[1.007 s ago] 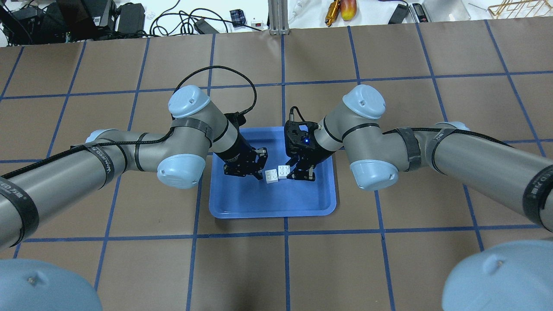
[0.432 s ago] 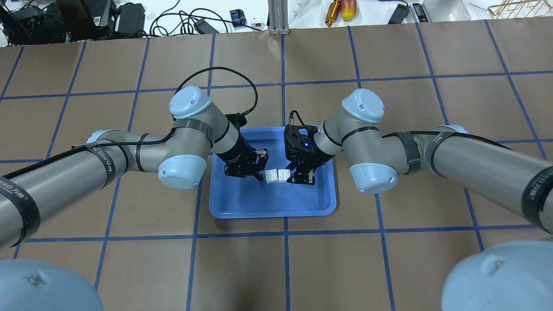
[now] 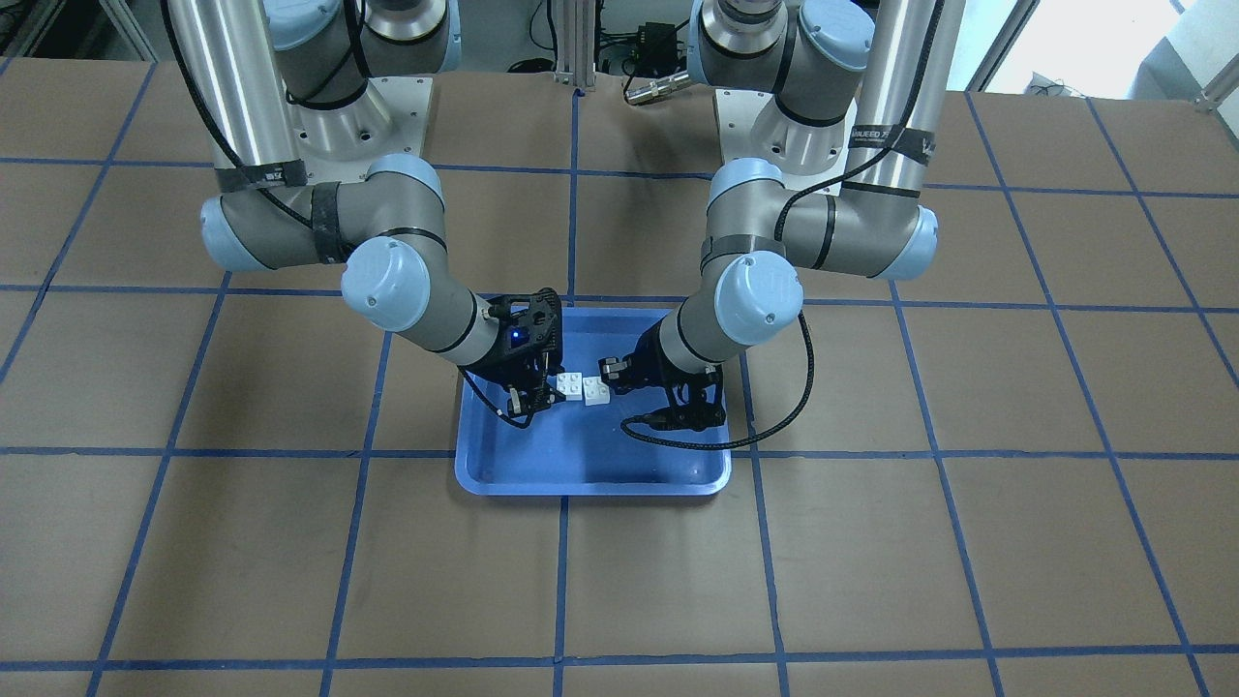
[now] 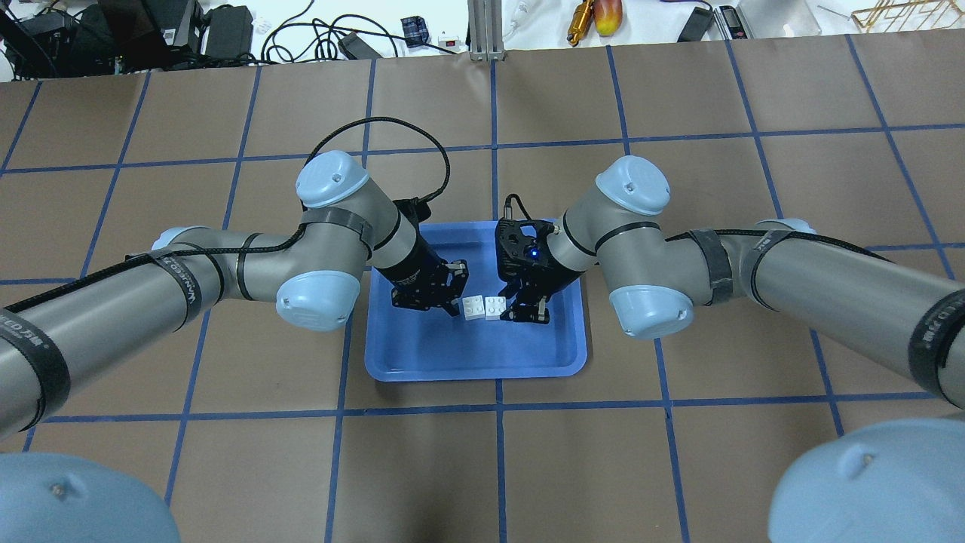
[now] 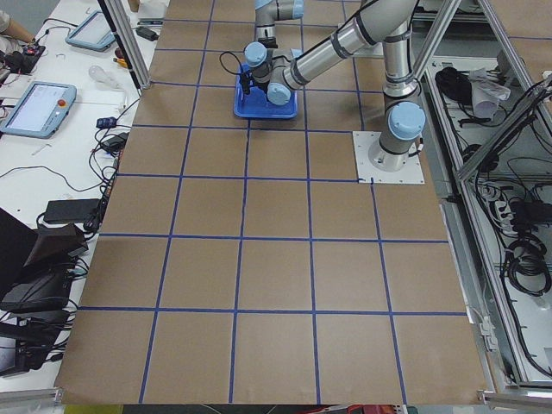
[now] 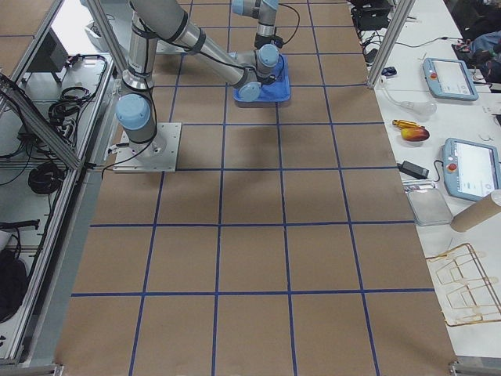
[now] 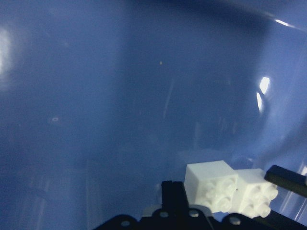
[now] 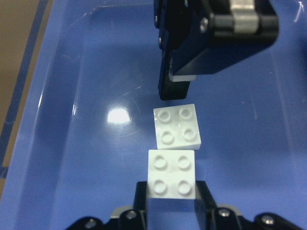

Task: Assemble white blocks and place on blue tray

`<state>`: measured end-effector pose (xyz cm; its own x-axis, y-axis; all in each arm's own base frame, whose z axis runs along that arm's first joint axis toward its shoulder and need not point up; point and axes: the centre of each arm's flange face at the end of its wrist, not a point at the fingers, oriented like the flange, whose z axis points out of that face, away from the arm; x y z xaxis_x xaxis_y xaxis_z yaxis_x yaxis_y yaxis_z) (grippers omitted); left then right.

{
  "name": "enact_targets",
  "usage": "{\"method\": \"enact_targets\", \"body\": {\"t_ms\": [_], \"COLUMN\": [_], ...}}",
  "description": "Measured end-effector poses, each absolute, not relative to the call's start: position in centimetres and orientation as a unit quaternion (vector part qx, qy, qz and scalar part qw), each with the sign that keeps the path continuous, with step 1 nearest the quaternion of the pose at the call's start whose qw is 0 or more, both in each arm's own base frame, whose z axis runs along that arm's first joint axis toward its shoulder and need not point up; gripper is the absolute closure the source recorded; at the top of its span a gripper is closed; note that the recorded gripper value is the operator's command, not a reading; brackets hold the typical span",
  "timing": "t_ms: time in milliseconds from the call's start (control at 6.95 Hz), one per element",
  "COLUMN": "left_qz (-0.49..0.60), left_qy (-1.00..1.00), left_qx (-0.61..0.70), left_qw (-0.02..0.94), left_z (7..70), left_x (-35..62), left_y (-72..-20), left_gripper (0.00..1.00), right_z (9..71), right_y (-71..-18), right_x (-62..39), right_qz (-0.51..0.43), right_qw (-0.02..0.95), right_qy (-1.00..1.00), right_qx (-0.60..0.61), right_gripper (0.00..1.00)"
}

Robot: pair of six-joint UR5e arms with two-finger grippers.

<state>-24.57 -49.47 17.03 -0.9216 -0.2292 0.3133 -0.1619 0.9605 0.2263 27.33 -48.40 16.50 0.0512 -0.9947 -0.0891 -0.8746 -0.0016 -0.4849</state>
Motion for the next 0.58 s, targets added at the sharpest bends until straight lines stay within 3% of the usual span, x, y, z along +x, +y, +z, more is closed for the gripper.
{"method": "enact_targets", "body": {"t_ms": [144,288,432,576], "left_qz": [-0.098,-0.098,-0.098,-0.098], "left_qy": [-0.975,-0.975,-0.975,-0.975], "left_qx": [0.100,0.100,0.100,0.099], "left_qw": [0.171,0.171,0.171,0.171], "left_z": [17.03,17.03,17.03,17.03], "left_x": [-24.56,-24.56,-24.58,-24.64], "left_y": [-49.47,-49.47,-49.46,-49.43], "left_gripper": [1.00,1.00,1.00,1.00], "right_z": [16.08,15.89,15.89,15.94], "right_y": [-48.36,-48.23,-48.16,-48.16], "right_x": [27.59,28.06,28.32,28.37], "right_qz": [-0.138,-0.135,-0.133,-0.130], "right_qw": [0.215,0.215,0.210,0.206], "right_qy": [0.678,0.684,0.689,0.694], "right_qx": [-0.689,-0.684,-0.681,-0.677], "right_gripper": [0.91,0.81,0.32,0.00]}}
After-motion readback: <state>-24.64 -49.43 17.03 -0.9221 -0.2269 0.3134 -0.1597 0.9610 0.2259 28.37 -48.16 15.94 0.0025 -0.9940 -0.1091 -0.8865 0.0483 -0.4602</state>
